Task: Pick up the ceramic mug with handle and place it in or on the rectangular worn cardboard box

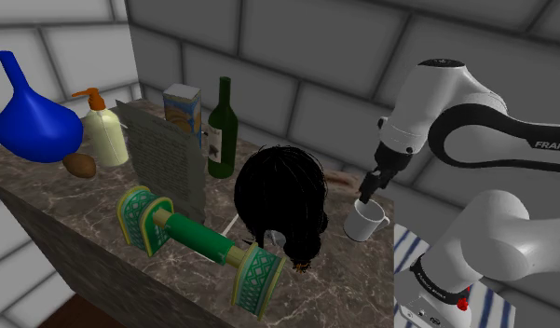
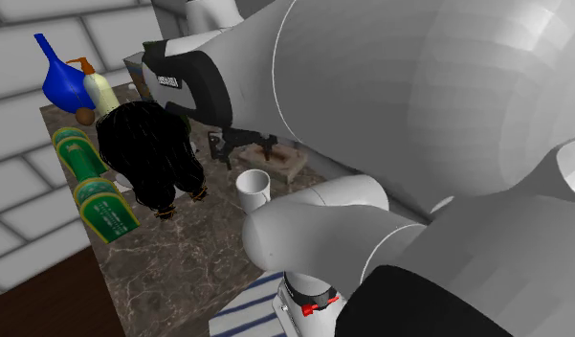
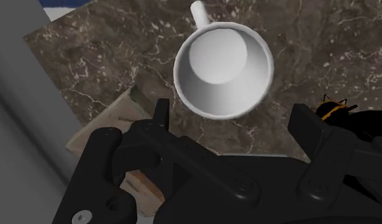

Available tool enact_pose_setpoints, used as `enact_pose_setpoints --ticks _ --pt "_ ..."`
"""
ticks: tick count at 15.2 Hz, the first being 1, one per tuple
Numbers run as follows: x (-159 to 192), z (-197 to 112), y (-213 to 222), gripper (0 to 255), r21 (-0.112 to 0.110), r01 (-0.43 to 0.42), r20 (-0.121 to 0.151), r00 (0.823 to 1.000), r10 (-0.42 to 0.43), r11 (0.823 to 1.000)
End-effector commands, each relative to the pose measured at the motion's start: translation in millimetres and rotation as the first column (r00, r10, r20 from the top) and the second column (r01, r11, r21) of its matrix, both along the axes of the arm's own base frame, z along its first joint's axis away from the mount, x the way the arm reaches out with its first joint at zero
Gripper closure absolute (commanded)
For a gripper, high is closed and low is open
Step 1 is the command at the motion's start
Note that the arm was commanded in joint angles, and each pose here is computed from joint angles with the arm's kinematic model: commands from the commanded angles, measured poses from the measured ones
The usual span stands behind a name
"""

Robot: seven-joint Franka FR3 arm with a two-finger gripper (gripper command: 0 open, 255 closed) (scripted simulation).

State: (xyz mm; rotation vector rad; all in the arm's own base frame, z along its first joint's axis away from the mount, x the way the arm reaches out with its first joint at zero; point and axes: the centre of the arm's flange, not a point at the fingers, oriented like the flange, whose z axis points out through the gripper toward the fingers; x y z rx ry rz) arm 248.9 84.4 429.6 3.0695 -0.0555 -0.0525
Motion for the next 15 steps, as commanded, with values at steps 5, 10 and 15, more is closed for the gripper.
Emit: enact_pose_setpoints --ticks 5,10,15 --pt "-17.7 -46.6 36.7 0 0.005 0.076 0.032 0.997 -0.077 0.997" --pt "-17.9 -73.0 35.0 0 0.005 0.076 0.032 0.997 -0.077 0.997" --pt "-18.0 -81.3 34.4 0 0.005 0.076 0.032 0.997 -0.077 0.997"
